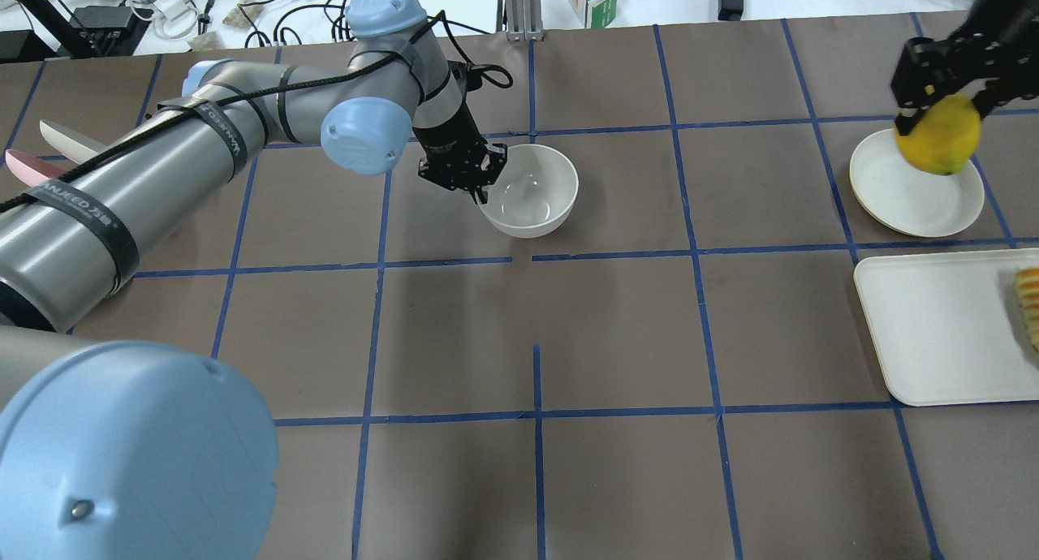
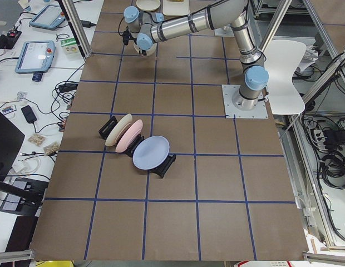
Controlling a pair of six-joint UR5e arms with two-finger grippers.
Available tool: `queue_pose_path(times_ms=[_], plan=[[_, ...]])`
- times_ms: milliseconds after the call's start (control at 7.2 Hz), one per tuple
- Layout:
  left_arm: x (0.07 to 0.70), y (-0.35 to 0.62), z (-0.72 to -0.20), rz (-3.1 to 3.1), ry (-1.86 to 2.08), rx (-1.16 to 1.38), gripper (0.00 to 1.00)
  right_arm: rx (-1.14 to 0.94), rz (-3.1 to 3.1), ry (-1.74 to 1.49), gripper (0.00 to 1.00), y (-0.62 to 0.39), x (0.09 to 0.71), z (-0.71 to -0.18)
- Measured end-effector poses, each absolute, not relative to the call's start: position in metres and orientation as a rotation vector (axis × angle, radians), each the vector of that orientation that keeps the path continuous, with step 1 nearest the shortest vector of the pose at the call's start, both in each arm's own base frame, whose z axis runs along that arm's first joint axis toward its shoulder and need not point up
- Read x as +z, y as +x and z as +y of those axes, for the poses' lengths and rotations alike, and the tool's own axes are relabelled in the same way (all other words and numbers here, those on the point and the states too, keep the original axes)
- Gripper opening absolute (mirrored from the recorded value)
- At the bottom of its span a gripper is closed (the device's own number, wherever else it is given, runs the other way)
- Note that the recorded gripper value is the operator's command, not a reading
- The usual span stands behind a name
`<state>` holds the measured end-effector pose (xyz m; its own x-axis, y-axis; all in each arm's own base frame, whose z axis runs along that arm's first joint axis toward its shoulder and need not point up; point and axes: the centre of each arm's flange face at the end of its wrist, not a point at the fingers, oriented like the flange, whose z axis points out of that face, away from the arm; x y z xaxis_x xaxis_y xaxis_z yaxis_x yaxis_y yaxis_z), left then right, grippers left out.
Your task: Place bowl and put lemon in it
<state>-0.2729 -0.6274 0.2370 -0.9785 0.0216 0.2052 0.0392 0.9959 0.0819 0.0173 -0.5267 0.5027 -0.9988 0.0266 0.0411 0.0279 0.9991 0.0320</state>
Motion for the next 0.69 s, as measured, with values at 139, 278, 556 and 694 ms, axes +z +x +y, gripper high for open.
queue_pose_path(times_ms=[139, 278, 556, 694], plan=[[0.227, -0.275, -0.615, -2.933, -0.058, -0.08, 0.18, -0.043, -3.11, -0.07, 0.16, 0.074, 0.499, -0.525], [0.222, -0.274, -0.608, -2.933, -0.066, -0.048, 0.99, -0.029, -3.127, -0.102, 0.16, 0.118, 0.498, -0.52], [0.228, -0.273, -0.601, -2.944, -0.077, -0.009, 1.0, 0.002, -3.152, -0.174, 0.16, 0.18, 0.5, -0.508], [0.252, -0.269, -0.6, -2.958, -0.076, 0.023, 1.0, 0.023, -3.159, -0.209, 0.17, 0.207, 0.499, -0.503]])
